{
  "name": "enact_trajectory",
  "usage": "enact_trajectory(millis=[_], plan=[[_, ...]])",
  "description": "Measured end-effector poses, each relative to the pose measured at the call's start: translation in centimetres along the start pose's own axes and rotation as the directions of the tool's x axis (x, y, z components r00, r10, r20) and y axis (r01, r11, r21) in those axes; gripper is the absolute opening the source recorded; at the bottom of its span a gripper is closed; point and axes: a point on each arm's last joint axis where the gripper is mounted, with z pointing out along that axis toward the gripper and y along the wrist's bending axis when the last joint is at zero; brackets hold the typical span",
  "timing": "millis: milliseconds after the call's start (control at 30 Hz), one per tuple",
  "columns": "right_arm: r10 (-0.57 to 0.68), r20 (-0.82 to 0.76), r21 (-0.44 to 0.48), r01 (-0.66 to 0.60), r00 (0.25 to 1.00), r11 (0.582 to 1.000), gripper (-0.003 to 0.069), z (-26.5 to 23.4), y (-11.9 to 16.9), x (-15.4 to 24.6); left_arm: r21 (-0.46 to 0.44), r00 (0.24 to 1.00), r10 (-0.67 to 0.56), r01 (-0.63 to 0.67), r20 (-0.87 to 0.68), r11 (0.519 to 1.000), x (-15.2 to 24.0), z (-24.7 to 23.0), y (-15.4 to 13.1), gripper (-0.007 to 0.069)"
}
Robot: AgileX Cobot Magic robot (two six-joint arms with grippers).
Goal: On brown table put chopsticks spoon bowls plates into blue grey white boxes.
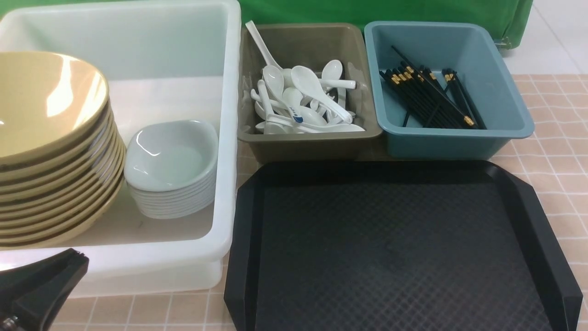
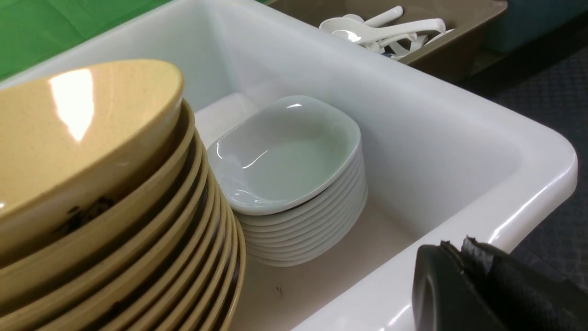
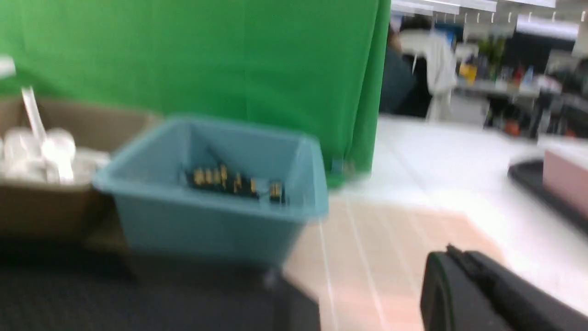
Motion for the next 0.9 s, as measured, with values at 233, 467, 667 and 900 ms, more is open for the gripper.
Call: enact_trajectory(millis=[233, 467, 667, 900], plan=[[0.052, -0.236, -0.002, -0.054, 0.970, 0.999, 0.0044, -0.2, 0.1, 2.2, 0.001, 1.000, -0.002, 0.002, 0.000, 1.000, 0.0, 0.0, 0.0, 0.0004], [0.039, -0.242, -0.006, -0.042, 0.969, 0.999, 0.0047, -0.3, 0.2, 2.2, 0.001, 1.000, -0.003, 0.003, 0.000, 1.000, 0.0, 0.0, 0.0, 0.0004], [0.042, -0.246, -0.006, -0.045, 0.968, 0.999, 0.0047, -0.3, 0.2, 2.3, 0.001, 1.000, -0.003, 0.003, 0.000, 1.000, 0.0, 0.0, 0.0, 0.0004], [0.042, -0.246, -0.006, -0.045, 0.968, 0.999, 0.0049, -0.3, 0.2, 2.3, 0.001, 1.000, -0.003, 0.003, 0.000, 1.000, 0.0, 0.0, 0.0, 0.0004]])
